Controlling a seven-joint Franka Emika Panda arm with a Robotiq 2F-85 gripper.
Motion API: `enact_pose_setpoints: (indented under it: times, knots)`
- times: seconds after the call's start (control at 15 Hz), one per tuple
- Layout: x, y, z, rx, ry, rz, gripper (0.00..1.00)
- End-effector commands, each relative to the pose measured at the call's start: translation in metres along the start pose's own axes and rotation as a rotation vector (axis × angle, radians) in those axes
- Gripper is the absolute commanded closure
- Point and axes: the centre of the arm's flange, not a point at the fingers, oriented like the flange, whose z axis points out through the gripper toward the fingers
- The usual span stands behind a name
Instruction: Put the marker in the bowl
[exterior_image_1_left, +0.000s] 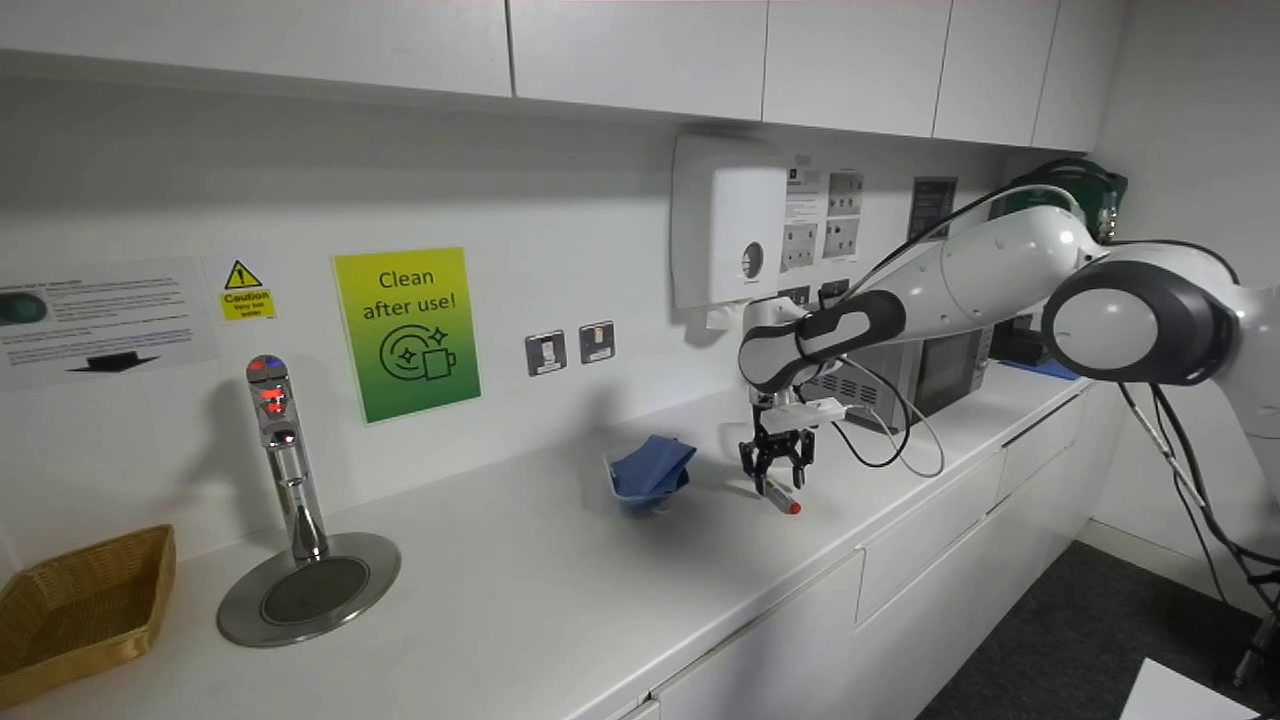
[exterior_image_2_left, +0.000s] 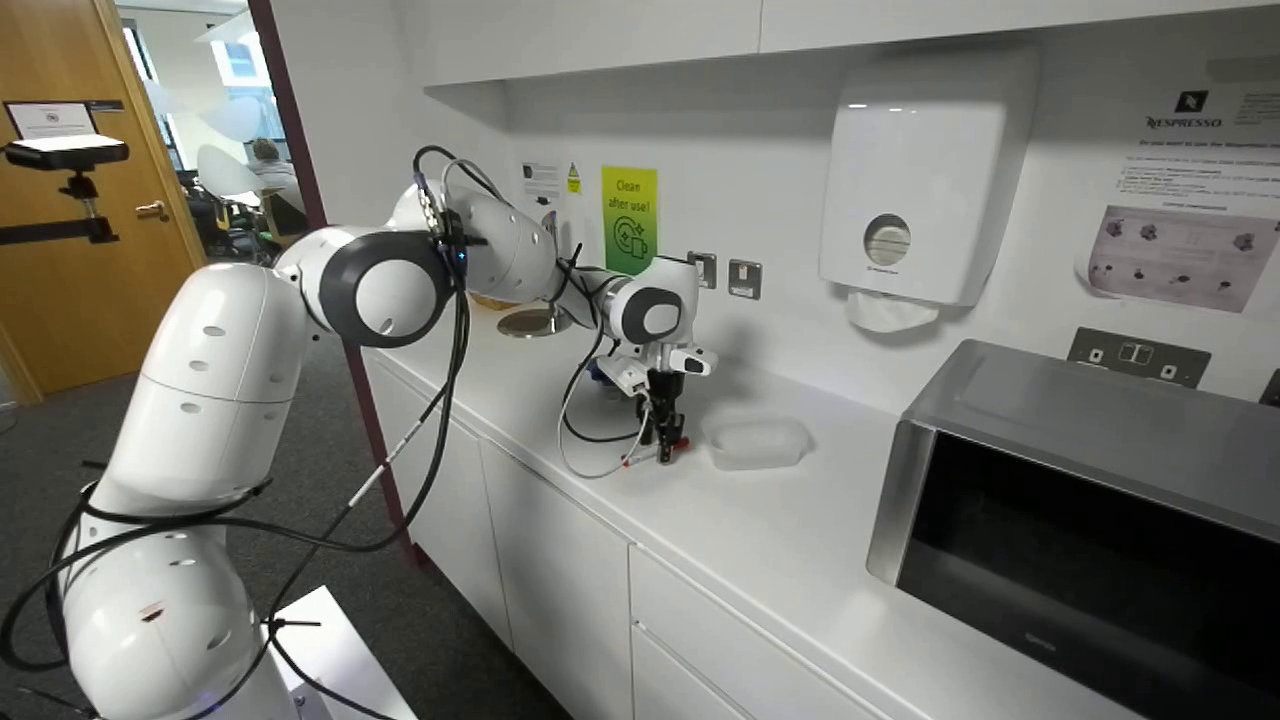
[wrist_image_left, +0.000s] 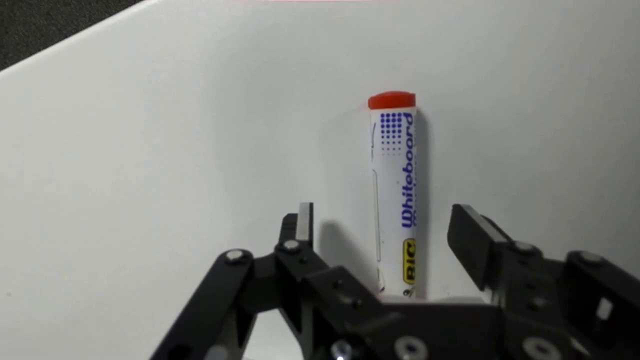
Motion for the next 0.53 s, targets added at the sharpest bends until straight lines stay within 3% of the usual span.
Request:
enact_pose_setpoints:
  times: [0.0,0.33,0.4,0.47]
  knots:
    - [-0.0006,0.0058,-0.0067,0.006,-0.014,-0.006,0.56]
    - [-0.0009,0.0084,-0.0099,0.012,-0.009,-0.004,0.94]
    - [-0.0011,0.0092,-0.0115,0.015,-0.007,-0.003,1.00]
    - [-0.0016,0.0103,-0.0142,0.018,-0.002,-0.001,0.96]
